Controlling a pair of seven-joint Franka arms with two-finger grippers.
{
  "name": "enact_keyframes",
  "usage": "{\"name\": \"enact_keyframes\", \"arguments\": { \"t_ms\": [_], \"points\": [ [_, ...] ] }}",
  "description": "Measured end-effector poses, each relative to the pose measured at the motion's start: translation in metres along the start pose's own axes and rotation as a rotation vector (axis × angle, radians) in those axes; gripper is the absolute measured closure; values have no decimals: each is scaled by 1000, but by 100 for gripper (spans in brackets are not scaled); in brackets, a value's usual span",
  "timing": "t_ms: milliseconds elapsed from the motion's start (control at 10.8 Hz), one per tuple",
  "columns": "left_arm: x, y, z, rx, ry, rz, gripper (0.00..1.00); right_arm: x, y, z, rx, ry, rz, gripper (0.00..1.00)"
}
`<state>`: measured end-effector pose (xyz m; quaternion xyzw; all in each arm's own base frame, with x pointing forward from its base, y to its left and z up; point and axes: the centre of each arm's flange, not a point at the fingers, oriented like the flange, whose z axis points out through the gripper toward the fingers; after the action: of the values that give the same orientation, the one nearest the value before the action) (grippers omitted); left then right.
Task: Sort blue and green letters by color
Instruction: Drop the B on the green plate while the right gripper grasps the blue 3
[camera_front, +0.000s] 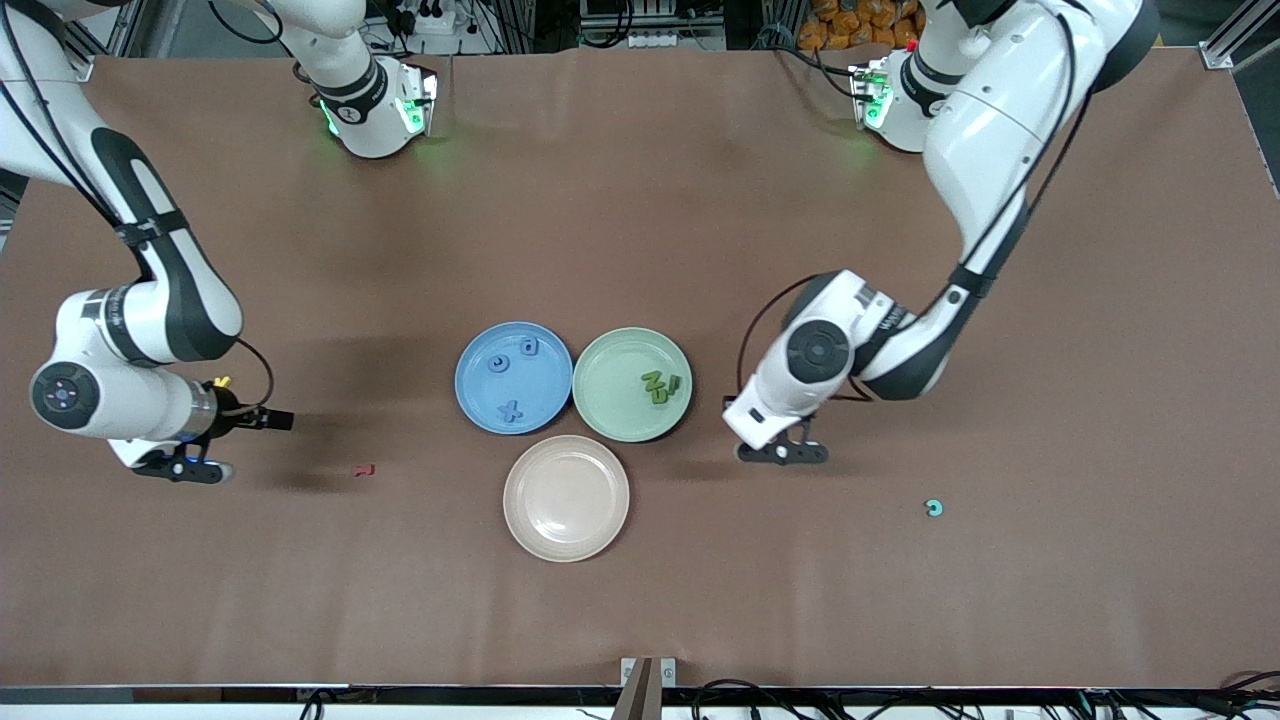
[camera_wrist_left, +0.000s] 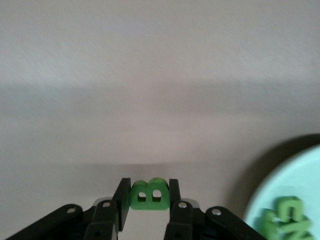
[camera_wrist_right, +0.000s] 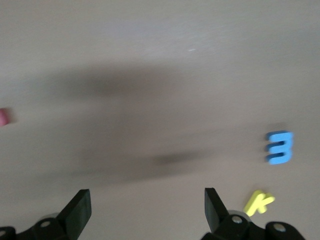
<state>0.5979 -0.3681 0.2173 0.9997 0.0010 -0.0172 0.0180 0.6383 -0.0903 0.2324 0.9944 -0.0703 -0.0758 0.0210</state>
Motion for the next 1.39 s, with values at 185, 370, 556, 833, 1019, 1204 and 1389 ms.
{"name": "enact_keyframes", "arguments": {
  "t_ms": [185, 370, 556, 833, 1019, 1204, 1389],
  "points": [
    [-28, 48, -2, -11, -1, -88, 66, -7, 30, 22, -9, 93, -8, 0],
    [-53, 85, -6, -31, -14, -156, 66, -20, 47, 43, -6, 109, -20, 0],
    [-72, 112, -10, -53, -33, -230, 66, -23, 64, 45, -5, 110, -28, 0],
    [-86, 129, -10, -66, -57, -288, 65, -22, 89, 42, 1, 151, -71, 0],
    [-83, 128, -13, -72, -55, -295, 65, -20, 97, 44, 3, 170, -89, 0],
    [-81, 128, -15, -76, -51, -298, 49, -16, 115, 49, -7, 175, -128, 0],
    [-80, 129, -17, -79, -48, -299, 26, -11, 126, 58, -1, 175, -135, 0]
  ]
}}
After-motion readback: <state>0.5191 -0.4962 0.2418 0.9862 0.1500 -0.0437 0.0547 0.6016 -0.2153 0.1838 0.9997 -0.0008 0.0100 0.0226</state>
